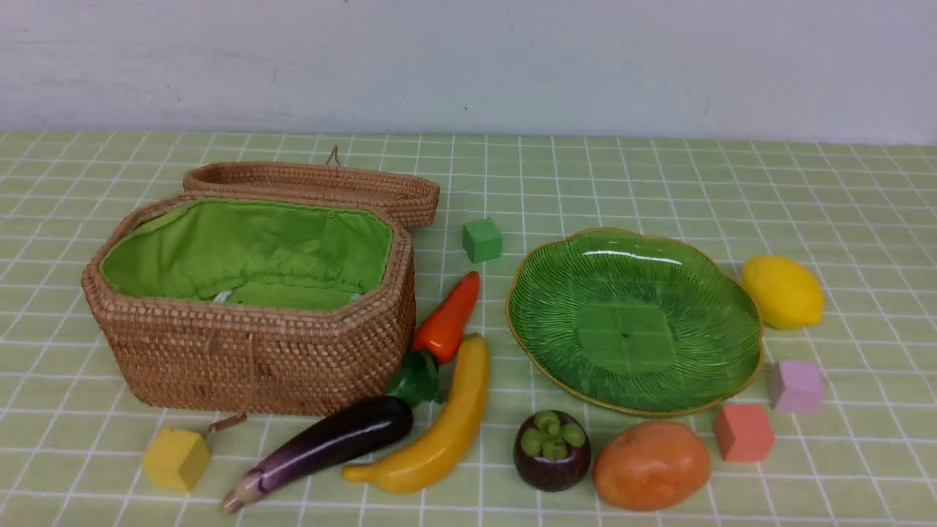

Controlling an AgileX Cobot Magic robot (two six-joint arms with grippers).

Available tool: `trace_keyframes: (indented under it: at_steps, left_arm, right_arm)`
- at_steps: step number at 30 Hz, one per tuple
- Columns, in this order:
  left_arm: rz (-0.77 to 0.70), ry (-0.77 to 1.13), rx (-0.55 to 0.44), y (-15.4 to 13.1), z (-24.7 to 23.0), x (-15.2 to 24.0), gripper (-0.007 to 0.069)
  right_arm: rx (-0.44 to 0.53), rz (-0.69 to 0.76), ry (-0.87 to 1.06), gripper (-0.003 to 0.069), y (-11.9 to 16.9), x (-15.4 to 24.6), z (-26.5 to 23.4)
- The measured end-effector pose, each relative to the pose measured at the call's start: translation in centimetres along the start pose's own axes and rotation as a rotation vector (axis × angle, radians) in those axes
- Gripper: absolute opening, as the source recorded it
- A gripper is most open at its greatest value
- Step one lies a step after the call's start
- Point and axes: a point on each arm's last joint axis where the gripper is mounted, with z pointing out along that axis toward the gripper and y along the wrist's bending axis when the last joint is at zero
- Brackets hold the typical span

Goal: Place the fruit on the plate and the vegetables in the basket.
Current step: Use the left arm to grab an eggplant and put it into the left basket

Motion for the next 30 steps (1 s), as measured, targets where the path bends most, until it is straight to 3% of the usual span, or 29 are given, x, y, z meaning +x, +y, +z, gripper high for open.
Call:
trace_keyframes:
  at_steps: [21, 27, 30]
  left_arm:
    - [-0.003, -0.059, 0.007, -0.1, 0.0, -0.5, 0.0238]
    - [-0.197, -0.154, 0.079, -0.6, -0.1, -1.5, 0.0238]
    - [-0.387, -0.221, 0.13, -0.8, -0.3, -2.2, 0.0238]
  right_arm:
    - [0.0, 0.0, 0.0, 0.024, 0.0, 0.0, 0.0]
    - [0.0, 0.0, 0.0, 0.024, 0.0, 0.0, 0.0]
    - [0.0, 0.0, 0.0, 0.024, 0.0, 0.0, 0.0]
